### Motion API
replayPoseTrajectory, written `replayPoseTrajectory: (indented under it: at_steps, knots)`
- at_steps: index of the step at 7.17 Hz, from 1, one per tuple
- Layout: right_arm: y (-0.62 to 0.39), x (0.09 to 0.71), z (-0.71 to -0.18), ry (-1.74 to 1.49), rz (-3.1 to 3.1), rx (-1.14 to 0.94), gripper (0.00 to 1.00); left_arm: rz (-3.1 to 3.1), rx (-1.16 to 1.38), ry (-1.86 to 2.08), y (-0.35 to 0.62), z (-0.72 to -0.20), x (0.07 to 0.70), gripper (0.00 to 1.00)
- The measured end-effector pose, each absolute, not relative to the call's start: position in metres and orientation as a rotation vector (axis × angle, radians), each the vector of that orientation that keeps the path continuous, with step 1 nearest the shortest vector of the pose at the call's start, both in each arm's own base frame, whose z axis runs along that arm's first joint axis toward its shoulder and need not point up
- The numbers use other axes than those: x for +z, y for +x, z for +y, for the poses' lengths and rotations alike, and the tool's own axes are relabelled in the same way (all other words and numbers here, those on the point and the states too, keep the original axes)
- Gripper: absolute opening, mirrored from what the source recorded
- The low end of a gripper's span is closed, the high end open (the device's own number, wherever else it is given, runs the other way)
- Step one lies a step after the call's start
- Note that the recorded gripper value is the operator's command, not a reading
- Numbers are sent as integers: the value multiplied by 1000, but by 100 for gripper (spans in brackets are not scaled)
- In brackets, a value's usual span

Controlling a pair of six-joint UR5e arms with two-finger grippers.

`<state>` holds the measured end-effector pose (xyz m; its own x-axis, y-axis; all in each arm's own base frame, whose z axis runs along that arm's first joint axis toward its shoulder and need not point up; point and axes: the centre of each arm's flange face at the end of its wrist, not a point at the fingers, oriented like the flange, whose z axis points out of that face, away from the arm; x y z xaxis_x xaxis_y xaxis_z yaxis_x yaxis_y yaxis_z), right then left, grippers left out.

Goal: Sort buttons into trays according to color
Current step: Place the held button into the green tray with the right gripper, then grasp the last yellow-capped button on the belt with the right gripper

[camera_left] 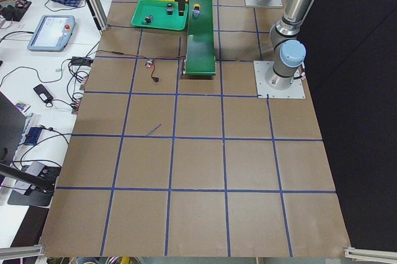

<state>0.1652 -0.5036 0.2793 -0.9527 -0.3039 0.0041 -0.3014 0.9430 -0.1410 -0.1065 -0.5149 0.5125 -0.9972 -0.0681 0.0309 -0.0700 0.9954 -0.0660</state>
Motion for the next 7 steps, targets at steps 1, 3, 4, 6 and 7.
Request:
replayPoseTrajectory:
  at_steps: [1, 3, 4, 6, 7]
  knots:
    - [160, 281, -482, -664, 3086, -216, 100, -3109, 104, 107, -107, -515, 512, 100]
    - [156, 281, -461, -1070, 3009, -197, 100, -3109, 105, 107, -107, -515, 512, 100]
    - [154, 280, -452, -1265, 2940, -182, 99, -3109, 105, 107, -107, -515, 512, 100]
    - [150, 275, -439, -1693, 2731, -152, 98, -3109, 105, 107, -107, -515, 512, 100]
    - [146, 272, -437, -1901, 2596, -131, 98, -3109, 105, 107, -107, -515, 512, 100]
